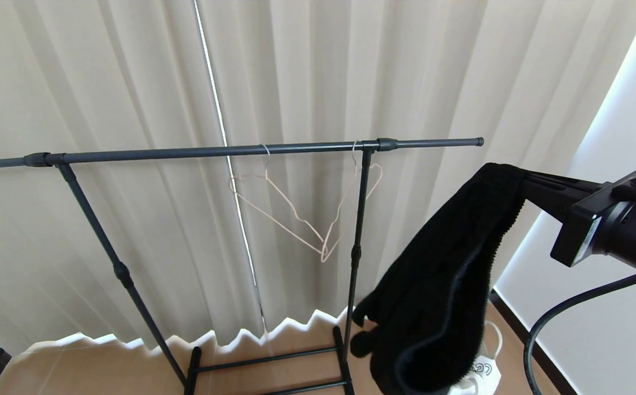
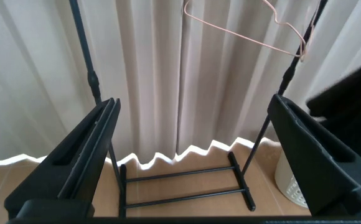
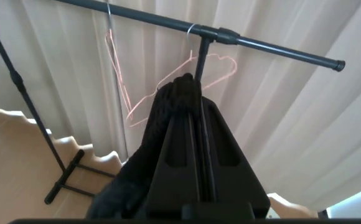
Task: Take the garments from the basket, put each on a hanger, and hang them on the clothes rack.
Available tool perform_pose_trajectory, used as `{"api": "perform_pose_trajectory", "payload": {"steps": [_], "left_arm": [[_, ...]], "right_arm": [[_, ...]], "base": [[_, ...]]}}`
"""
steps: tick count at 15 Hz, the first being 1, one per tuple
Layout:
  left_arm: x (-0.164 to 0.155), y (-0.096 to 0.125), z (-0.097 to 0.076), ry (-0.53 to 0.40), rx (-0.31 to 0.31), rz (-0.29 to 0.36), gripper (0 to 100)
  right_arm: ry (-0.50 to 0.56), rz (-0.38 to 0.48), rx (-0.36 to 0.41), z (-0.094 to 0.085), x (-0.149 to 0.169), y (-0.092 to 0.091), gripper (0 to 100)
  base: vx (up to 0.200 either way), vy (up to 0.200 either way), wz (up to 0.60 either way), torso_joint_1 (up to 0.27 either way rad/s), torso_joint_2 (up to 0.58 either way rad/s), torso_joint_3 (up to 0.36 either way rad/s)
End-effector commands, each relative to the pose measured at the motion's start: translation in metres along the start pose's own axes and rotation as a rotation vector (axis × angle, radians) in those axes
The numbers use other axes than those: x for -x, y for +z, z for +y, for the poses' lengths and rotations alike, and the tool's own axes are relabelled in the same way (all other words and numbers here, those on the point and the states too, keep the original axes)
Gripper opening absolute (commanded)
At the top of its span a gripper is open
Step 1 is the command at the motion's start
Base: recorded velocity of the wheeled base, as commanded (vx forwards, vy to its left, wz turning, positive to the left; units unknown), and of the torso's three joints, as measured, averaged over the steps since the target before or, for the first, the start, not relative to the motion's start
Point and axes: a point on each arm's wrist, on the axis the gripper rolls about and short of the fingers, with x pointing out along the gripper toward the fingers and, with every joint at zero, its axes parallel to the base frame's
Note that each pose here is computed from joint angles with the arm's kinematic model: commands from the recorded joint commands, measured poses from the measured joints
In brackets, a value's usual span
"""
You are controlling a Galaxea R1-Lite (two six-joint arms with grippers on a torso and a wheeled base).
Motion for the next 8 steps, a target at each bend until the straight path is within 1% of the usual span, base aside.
{"api": "perform_pose_trajectory", "payload": {"steps": [1, 2, 5, 8], "left_arm": [[0.0, 0.0, 0.0, 0.001, 0.001, 0.0, 100], [0.0, 0.0, 0.0, 0.001, 0.001, 0.0, 100], [0.0, 0.0, 0.0, 0.001, 0.002, 0.0, 100], [0.0, 0.0, 0.0, 0.002, 0.002, 0.0, 100]], "right_arm": [[0.001, 0.004, 0.008, 0.0003, -0.0007, -0.0008, 0], [0.001, 0.012, 0.016, 0.0005, -0.0006, -0.003, 0], [0.0, -0.005, 0.013, 0.0003, -0.0001, -0.0024, 0], [0.0, -0.002, 0.016, 0.0004, 0.0, -0.0041, 0]], "base": [[0.0, 0.0, 0.6, 0.002, -0.02, 0.007], [0.0, 0.0, 0.6, 0.022, 0.0, 0.002], [0.0, 0.0, 0.0, 0.0, 0.0, 0.0], [0.0, 0.0, 0.0, 0.0, 0.0, 0.0]]}}
